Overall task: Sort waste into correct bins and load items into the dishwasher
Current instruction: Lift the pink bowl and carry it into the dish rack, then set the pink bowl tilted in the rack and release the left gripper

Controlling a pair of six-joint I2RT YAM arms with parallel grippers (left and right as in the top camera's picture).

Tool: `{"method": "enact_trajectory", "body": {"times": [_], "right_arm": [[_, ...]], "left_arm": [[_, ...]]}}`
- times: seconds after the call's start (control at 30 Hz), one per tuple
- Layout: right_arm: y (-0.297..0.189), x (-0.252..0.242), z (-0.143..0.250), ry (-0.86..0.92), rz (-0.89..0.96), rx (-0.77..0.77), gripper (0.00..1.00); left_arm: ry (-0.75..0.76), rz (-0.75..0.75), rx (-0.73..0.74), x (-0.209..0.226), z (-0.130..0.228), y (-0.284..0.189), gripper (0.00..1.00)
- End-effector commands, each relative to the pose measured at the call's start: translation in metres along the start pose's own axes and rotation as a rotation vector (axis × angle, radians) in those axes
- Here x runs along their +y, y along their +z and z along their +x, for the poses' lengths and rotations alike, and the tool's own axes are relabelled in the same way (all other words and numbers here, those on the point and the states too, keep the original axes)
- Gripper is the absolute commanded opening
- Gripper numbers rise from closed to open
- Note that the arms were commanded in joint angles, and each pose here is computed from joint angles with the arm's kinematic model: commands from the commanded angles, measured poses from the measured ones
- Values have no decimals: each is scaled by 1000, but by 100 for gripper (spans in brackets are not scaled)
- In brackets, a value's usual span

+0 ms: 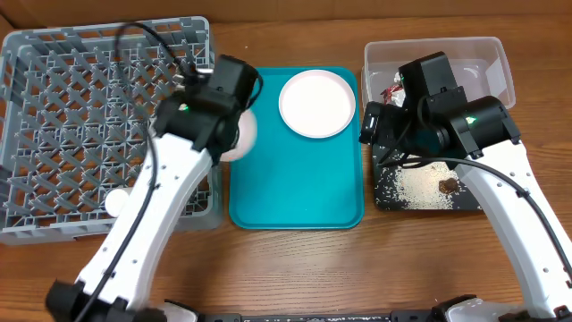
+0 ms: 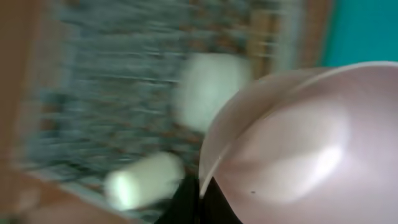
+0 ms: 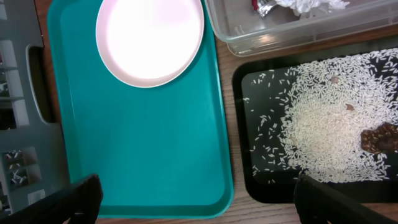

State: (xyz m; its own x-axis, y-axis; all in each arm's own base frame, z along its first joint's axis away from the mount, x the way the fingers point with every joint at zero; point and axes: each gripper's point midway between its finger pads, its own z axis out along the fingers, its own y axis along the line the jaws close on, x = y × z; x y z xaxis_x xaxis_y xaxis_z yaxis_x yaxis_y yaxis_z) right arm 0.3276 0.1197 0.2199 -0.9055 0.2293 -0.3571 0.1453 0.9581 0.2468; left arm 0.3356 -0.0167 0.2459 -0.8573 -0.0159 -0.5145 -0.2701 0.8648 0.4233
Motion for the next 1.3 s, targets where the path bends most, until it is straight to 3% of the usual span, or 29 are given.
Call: {"method": "enact_trajectory", "body": {"times": [0.0, 0.17, 0.5, 0.8, 0.97, 1.27], "right_arm": [[-5, 0, -4, 3, -2, -21, 100], [-5, 1, -5, 3, -3, -25, 100], [-5, 1, -6, 3, -6, -29, 100], [-5, 2, -6, 2, -8, -32, 100], [-5, 2, -7, 2, -9, -35, 100], [-5, 2, -7, 2, -8, -32, 100]], "left_arm": [[47, -502, -165, 86, -28, -18, 4], [11, -704, -174, 132, -34, -20, 4], [-164, -731, -8, 173, -16, 42, 4], [-136, -786, 99, 173, -8, 98, 4], [-54, -824, 151, 167, -4, 118, 4], [-37, -847, 222, 172, 9, 145, 4]]}}
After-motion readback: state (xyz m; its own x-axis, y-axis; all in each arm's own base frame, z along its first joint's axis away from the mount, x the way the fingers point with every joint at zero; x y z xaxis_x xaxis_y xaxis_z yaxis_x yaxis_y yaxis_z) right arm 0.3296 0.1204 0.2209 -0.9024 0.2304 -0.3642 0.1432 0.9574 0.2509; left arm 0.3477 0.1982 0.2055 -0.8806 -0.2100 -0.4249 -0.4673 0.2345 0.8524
